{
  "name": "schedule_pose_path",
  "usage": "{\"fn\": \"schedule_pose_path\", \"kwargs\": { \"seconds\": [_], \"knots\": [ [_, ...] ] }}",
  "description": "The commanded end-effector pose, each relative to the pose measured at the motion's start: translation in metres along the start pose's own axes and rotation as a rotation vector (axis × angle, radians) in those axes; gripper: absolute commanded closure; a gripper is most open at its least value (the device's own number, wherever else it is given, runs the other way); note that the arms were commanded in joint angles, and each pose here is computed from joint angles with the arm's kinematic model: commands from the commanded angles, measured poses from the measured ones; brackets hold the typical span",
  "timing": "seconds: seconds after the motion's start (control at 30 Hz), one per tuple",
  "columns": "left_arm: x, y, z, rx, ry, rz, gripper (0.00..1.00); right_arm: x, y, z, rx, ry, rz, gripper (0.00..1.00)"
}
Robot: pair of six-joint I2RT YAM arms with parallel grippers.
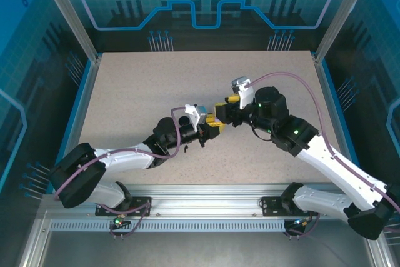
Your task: Insert the wireless bluetooth earbuds into the charging case
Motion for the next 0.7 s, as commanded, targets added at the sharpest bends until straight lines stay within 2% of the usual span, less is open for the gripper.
{"fn": "schedule_pose_path", "kwargs": {
  "seconds": [0.0, 0.33, 0.67],
  "knots": [
    [-0.006, 0.016, 0.004, -0.06, -0.03, 0.03, 0.97, -0.01, 0.0, -0.017, 0.103, -0.077, 0.038, 0.47],
    [-0.004, 0.014, 0.004, -0.057, -0.022, 0.048, 0.97, -0.009, -0.011, -0.052, 0.458, -0.121, 0.101, 0.57],
    [-0.004, 0.012, 0.005, -0.053, -0.023, 0.049, 0.97, -0.001, -0.009, -0.033, 0.602, -0.129, 0.104, 0.63]
  ]
}}
Point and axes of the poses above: each hand's point on the last joint's axis, 136 mm out from that joint toward the fingers, its own z axis out along the fingers, its own x axis along the line the jaws close on, y = z × x, the point moved 5 cm from there along -z, back along the fingers, and after that the axes turned 5 degrees about -z, right-handed, at the moved point
